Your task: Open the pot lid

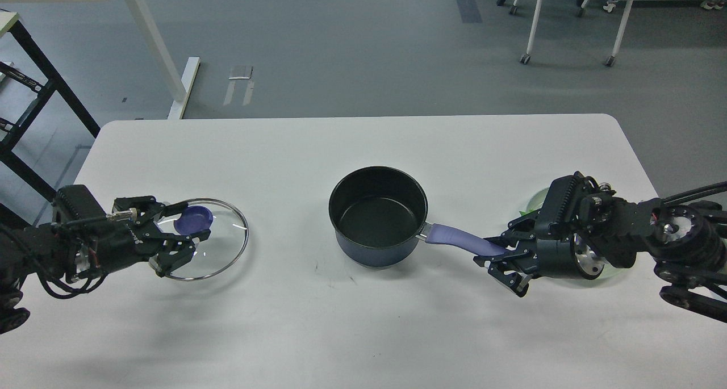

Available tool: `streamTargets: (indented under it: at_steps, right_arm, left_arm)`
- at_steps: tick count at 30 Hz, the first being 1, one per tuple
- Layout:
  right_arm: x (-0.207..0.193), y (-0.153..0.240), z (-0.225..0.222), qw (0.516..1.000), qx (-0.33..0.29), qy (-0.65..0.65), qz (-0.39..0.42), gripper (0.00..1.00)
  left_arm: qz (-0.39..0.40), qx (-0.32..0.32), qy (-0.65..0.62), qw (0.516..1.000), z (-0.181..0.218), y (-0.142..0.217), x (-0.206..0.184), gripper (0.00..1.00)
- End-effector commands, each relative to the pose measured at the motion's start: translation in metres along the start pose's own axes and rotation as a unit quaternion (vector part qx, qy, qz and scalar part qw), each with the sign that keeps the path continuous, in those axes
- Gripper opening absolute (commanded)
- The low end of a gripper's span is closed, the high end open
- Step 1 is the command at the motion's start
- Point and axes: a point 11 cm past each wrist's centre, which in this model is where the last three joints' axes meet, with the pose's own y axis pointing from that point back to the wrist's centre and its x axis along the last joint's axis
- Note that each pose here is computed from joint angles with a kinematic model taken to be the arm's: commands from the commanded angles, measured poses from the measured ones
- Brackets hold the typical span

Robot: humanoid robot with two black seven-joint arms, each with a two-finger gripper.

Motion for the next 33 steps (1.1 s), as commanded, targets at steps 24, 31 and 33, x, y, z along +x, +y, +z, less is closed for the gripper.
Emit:
streamTargets:
  at_steps: [24,31,33]
  right_arm:
    - [0.000,0.000,-0.001,1.000,0.001,-0.003,0.002,0.68]
    - [0.010,0.003,0.003,1.000,-0.002,-0.004,0.018,0.95]
    - [0.021,0.007,0.008,0.999,-0.007,-0.013,0.036,0.95]
  left_arm:
    - [0.040,0.025,0.054,0.997,-0.024,-0.010,0.024,0.87]
    - [0.123,0.082,0.194,0.970,-0.066,-0.008,0.094,0.97]
    - [0.162,0.094,0.245,0.951,-0.077,-0.006,0.119,0.99]
